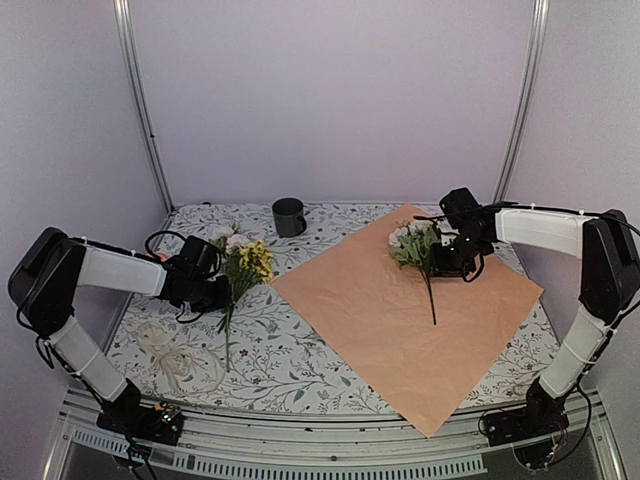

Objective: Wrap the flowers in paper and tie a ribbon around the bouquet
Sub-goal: Place the fake flower on the flattened wrapping paper, then pick up the fake flower from the corner of the board, then pass from the left arm to the right

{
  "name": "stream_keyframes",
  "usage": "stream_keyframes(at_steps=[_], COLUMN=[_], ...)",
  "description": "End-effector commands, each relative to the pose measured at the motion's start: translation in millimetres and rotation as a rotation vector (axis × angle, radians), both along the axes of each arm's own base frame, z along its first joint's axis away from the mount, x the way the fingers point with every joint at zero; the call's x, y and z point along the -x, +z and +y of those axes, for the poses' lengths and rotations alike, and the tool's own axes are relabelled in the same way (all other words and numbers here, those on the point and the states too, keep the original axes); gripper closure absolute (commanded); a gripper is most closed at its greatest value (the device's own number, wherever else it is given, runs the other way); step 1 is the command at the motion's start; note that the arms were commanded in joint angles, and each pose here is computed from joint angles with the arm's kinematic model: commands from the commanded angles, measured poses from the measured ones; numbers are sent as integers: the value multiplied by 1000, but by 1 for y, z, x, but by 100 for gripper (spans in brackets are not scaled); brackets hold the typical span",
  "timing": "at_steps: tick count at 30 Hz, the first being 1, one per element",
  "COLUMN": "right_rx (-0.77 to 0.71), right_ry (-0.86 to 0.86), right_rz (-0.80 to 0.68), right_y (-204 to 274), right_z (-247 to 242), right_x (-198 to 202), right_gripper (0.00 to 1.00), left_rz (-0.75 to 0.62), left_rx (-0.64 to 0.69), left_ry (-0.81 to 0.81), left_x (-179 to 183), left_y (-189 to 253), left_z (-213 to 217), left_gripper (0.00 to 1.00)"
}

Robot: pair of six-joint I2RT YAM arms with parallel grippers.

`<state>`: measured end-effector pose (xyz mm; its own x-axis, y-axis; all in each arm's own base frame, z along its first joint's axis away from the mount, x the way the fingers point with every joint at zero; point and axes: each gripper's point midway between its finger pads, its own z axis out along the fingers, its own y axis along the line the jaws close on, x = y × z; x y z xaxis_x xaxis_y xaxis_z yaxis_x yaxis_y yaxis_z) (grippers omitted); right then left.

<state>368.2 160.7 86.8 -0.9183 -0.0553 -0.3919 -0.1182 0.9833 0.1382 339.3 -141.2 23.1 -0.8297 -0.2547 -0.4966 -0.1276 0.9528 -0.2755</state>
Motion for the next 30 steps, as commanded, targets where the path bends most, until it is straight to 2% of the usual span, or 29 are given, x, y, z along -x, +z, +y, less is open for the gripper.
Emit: stream_keyframes(at_steps=[1,5,7,11,18,22,25,27,30], right_rx=[-19,-45,-52,-61,-64,-97,-165,-240,-484], right_ry=[28,42,49,54,57,68,124,219,471], right_rz=[-25,-38,-33,-45,-73,-106,-140,-189,-280], right_y=[15,21,20,26,40,54,68,85,131], right_z=[4,8,9,9,8,12,29,56,126], right_x=[2,4,7,8,10,9,11,16,42], right_gripper=[60,60,60,60,60,59,58,58,57], left_rz=[25,40,46,11,-266,-502,-597,-641,-707], left_rx=[-1,7,3,19,-52,-30,46,79,100], left_ry=[-14,-36,-37,-22,81,-28,-112,-142,-191], left_x=[-1,2,2,1,-5,5,17,24,36], left_y=[-10,-14,-16,-3,89,150,175,186,196], left_z=[-1,-5,-4,-4,19,-8,-30,-39,-53], left_gripper=[83,83,100,100,100,100,100,100,100])
